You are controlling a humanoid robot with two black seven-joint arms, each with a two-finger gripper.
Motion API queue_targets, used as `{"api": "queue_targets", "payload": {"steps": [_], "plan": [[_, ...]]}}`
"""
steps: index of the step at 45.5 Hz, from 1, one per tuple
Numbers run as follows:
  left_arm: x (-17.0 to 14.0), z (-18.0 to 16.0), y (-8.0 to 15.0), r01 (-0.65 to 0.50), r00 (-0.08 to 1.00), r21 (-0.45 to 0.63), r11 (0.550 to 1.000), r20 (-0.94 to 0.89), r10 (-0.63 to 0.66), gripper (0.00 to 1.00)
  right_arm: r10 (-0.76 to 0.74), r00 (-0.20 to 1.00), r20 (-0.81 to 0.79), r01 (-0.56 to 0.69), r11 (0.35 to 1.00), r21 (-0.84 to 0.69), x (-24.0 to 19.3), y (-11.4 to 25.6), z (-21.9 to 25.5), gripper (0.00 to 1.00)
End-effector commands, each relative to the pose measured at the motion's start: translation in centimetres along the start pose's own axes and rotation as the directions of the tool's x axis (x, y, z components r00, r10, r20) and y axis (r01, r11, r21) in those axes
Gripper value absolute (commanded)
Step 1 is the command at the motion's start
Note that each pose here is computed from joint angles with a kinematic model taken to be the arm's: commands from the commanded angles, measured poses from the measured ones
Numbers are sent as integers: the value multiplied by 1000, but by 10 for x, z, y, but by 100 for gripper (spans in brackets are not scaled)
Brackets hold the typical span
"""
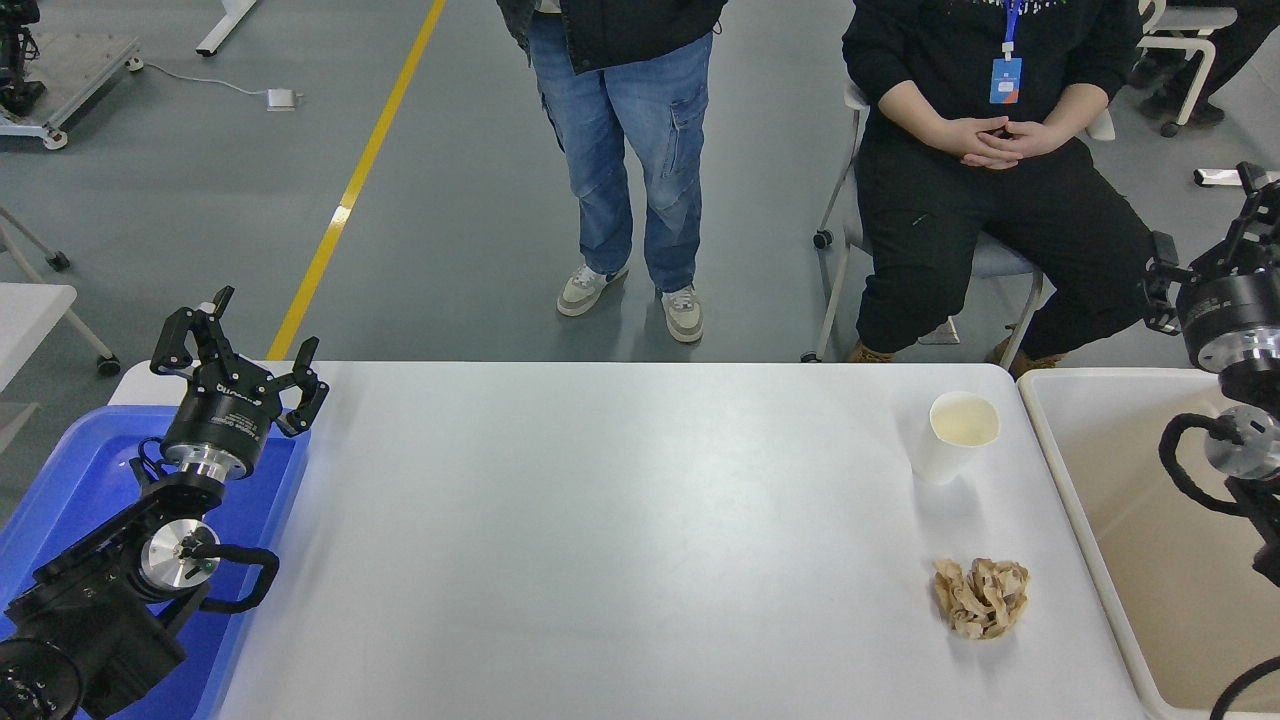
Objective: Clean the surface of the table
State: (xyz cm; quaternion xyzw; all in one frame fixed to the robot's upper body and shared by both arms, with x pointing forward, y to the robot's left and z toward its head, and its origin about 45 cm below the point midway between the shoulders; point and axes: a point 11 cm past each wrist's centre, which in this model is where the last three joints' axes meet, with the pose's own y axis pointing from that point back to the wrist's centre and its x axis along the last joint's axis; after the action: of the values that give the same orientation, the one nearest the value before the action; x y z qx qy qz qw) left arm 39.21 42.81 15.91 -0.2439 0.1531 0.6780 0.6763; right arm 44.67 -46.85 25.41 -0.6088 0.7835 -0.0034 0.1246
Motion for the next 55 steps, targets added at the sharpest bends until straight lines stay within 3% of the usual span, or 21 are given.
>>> {"api": "queue_targets", "payload": {"steps": [1,47,55], "plan": [[0,0,0,1,1000,0,1000,0,-1,100,-4,1000,5,4,1000,-7,-3,1,4,99],[0,0,0,1,1000,0,1000,0,-1,100,-1,1000,-3,1,1000,-23,2,7,11,99],[0,0,0,-1,1000,0,1000,0,1,100,-55,993,-106,47,996,-75,3,11,18,98]]}}
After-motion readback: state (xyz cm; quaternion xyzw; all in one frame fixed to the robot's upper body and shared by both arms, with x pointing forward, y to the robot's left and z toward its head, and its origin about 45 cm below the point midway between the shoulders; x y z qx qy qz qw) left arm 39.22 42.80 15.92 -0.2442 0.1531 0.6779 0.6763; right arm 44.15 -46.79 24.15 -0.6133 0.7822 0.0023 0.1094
